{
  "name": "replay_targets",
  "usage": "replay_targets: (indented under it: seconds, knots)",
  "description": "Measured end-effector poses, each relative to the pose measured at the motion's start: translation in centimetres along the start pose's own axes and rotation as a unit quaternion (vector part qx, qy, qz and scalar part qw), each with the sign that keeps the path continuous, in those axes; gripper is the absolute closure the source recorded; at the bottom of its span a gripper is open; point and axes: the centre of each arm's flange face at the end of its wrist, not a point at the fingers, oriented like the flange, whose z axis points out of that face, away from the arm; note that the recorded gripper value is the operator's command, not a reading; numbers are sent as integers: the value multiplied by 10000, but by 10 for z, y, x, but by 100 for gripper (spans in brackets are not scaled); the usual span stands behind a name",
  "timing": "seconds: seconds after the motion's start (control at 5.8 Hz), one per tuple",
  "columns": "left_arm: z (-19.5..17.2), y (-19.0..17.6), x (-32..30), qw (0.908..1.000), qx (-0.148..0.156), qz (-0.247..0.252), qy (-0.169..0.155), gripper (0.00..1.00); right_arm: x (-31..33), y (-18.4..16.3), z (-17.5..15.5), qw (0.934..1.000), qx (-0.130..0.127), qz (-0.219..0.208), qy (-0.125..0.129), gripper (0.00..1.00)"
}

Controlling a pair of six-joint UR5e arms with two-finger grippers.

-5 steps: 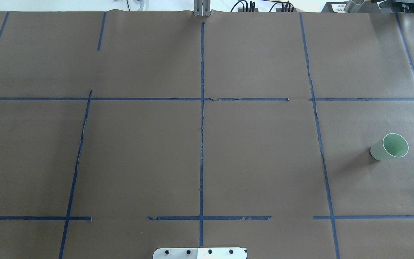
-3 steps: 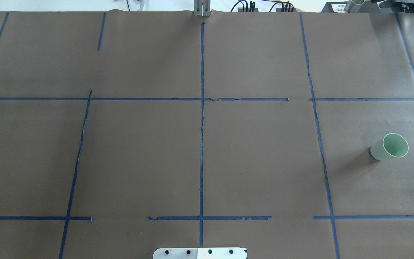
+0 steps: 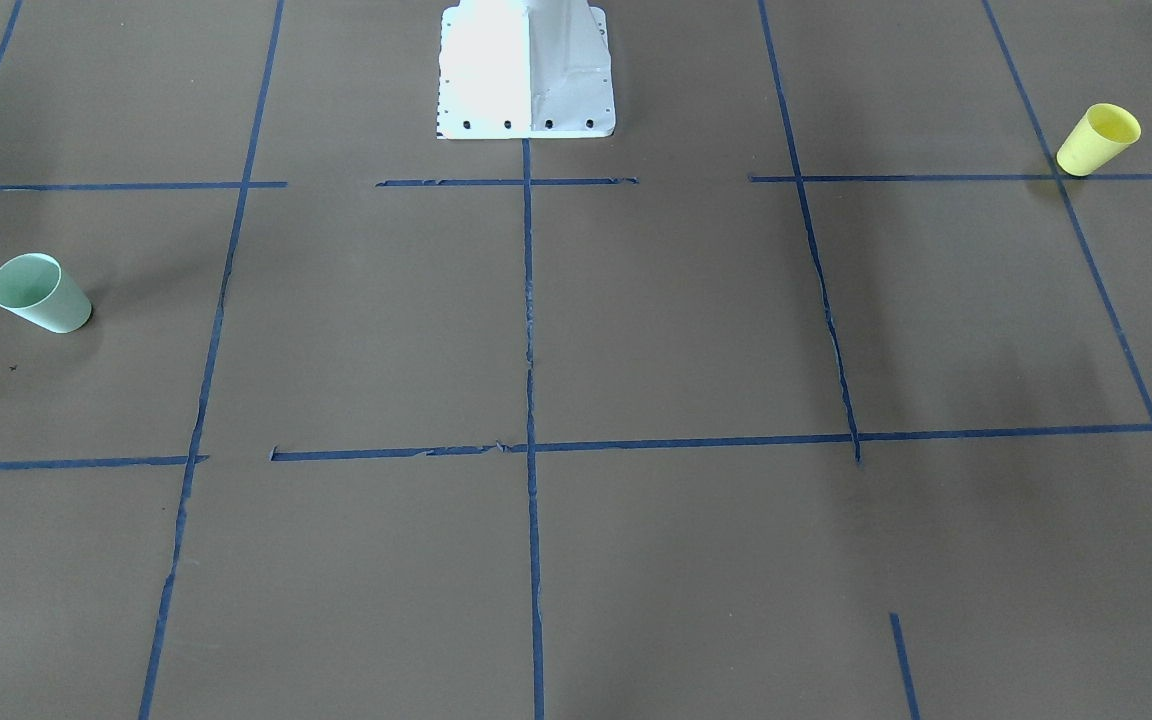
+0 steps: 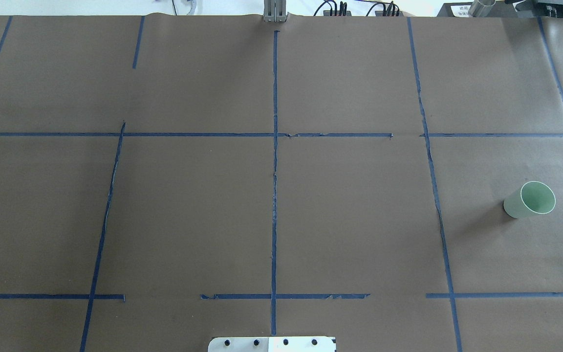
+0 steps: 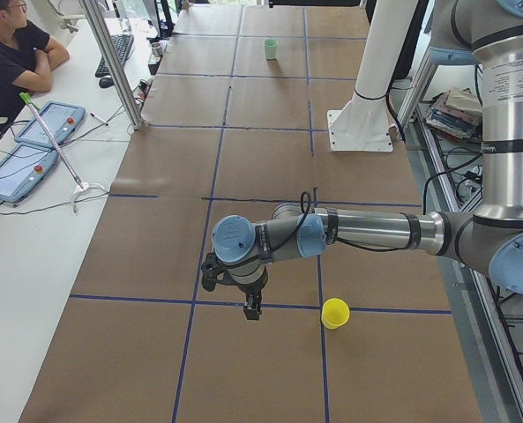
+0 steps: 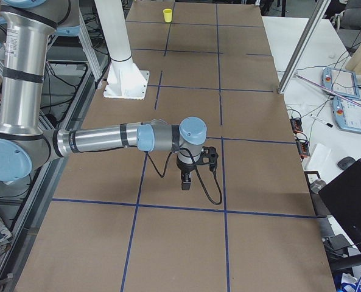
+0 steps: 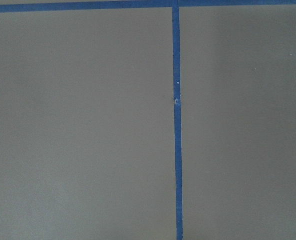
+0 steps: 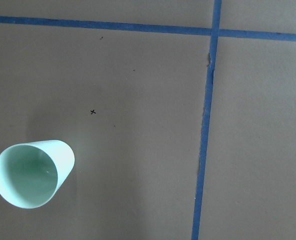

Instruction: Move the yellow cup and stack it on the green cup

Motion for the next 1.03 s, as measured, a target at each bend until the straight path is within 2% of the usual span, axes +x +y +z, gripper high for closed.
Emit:
replay_targets:
  seconds: [0.34,0.69,0.86,1.03]
  knots:
    - [6,1,-3,10000,-31,-12,77,0,-1,1,-2,10000,16,-20,0,0]
    - [21,-10,27,9986,85,397,338,0,-4,1,-5,10000,51,-22,-8,0]
    - [34,-17,49,9988,20,315,366,0,-5,1,-6,10000,62,-19,-14,0]
    - [44,-22,68,9993,-38,-110,342,0,-7,1,-7,10000,71,-28,-22,0]
